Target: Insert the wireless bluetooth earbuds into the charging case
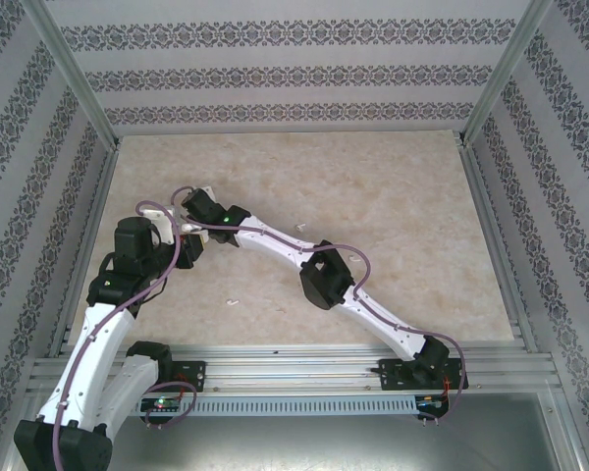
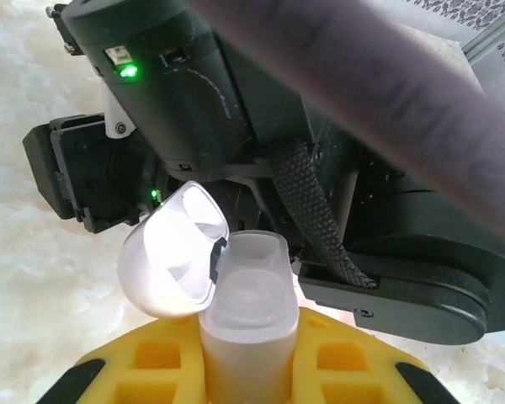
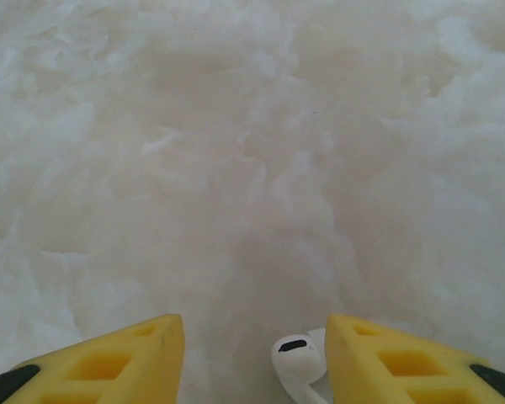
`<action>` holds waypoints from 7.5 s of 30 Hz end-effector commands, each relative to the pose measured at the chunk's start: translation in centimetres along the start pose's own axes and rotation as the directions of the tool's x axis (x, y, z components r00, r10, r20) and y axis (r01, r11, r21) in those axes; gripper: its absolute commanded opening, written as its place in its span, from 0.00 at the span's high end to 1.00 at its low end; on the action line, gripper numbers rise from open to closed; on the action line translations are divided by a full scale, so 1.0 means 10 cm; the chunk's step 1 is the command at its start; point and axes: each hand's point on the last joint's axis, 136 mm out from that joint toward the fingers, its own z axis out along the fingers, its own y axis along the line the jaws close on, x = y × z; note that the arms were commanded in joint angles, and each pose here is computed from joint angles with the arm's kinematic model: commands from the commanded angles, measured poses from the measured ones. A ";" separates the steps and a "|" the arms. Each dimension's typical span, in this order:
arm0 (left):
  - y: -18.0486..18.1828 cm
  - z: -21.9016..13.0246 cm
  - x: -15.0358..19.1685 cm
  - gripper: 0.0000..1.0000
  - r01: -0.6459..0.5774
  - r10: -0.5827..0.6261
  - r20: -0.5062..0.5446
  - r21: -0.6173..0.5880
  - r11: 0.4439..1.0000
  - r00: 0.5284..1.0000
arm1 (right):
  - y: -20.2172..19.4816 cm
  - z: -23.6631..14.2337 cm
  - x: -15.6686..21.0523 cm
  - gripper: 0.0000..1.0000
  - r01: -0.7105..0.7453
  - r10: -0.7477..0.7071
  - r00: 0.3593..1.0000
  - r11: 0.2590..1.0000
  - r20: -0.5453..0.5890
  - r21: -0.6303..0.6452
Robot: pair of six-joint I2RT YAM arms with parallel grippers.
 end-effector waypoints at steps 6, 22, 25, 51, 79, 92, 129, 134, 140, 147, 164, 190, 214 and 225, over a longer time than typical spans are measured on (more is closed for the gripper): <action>-0.08 -0.05 -0.02 1.00 -0.008 0.008 0.010 0.025 1.000 1.000 | -0.19 0.05 0.21 0.55 -0.025 0.029 0.997 0.998 -0.076 0.060; -0.12 -0.06 -0.05 1.00 -0.015 0.014 0.016 0.042 0.999 1.000 | -0.47 -0.07 0.35 0.77 -0.091 0.106 0.976 0.992 -0.188 0.086; -0.13 -0.06 -0.05 1.00 -0.015 0.014 0.016 0.045 0.999 1.000 | -0.53 -0.12 0.34 0.81 -0.100 0.115 0.972 0.991 -0.205 0.084; -0.55 0.12 -0.07 1.00 -0.080 0.060 0.066 0.348 0.934 0.996 | -1.18 -1.21 0.30 0.84 -0.260 0.290 0.934 0.952 -0.208 0.159; -1.11 0.76 0.31 1.00 -0.167 0.210 -0.018 0.542 0.824 0.977 | -1.95 -1.93 1.86 0.72 -0.448 0.586 0.721 0.801 -0.370 0.398; -1.02 0.80 0.41 1.00 -0.220 0.264 -0.012 0.516 0.828 0.964 | -1.86 -2.32 1.49 0.52 -0.371 0.461 0.776 0.886 -0.431 0.279; -1.25 0.61 0.64 1.00 -0.339 0.332 0.153 0.701 0.627 0.931 | -1.99 -1.99 1.65 0.49 -0.090 0.176 0.724 0.983 -0.667 0.162; -1.23 0.62 0.66 1.00 -0.327 0.329 0.137 0.695 0.640 0.934 | -1.97 -1.91 1.69 0.51 -0.104 0.179 0.716 0.983 -0.675 0.150; -1.22 0.62 0.65 1.00 -0.325 0.326 0.136 0.694 0.643 0.935 | -1.96 -1.86 1.74 0.58 -0.117 0.187 0.706 0.982 -0.684 0.148; -1.22 0.61 0.67 1.00 -0.321 0.325 0.132 0.695 0.644 0.936 | -1.96 -1.85 1.77 0.68 -0.124 0.198 0.696 0.980 -0.690 0.156; -1.32 0.53 0.61 1.00 -0.368 0.336 0.198 0.724 0.583 0.921 | -1.98 -2.14 1.44 0.80 -0.295 0.355 0.775 0.935 -0.524 0.197; -1.70 0.50 0.08 1.00 -0.599 0.350 0.490 0.579 0.554 0.798 | -1.33 -3.78 -0.07 0.81 -0.364 0.380 0.905 0.924 0.191 -0.115; -1.83 0.45 -0.07 1.00 -0.649 0.350 0.585 0.441 0.621 0.732 | -0.72 -3.66 -0.20 0.81 -0.359 0.458 0.840 0.871 0.291 -0.335; -1.81 0.48 -0.09 1.00 -0.616 0.328 0.564 0.454 0.644 0.758 | -0.69 -3.48 -0.09 0.81 -0.386 0.468 0.850 0.866 0.243 -0.318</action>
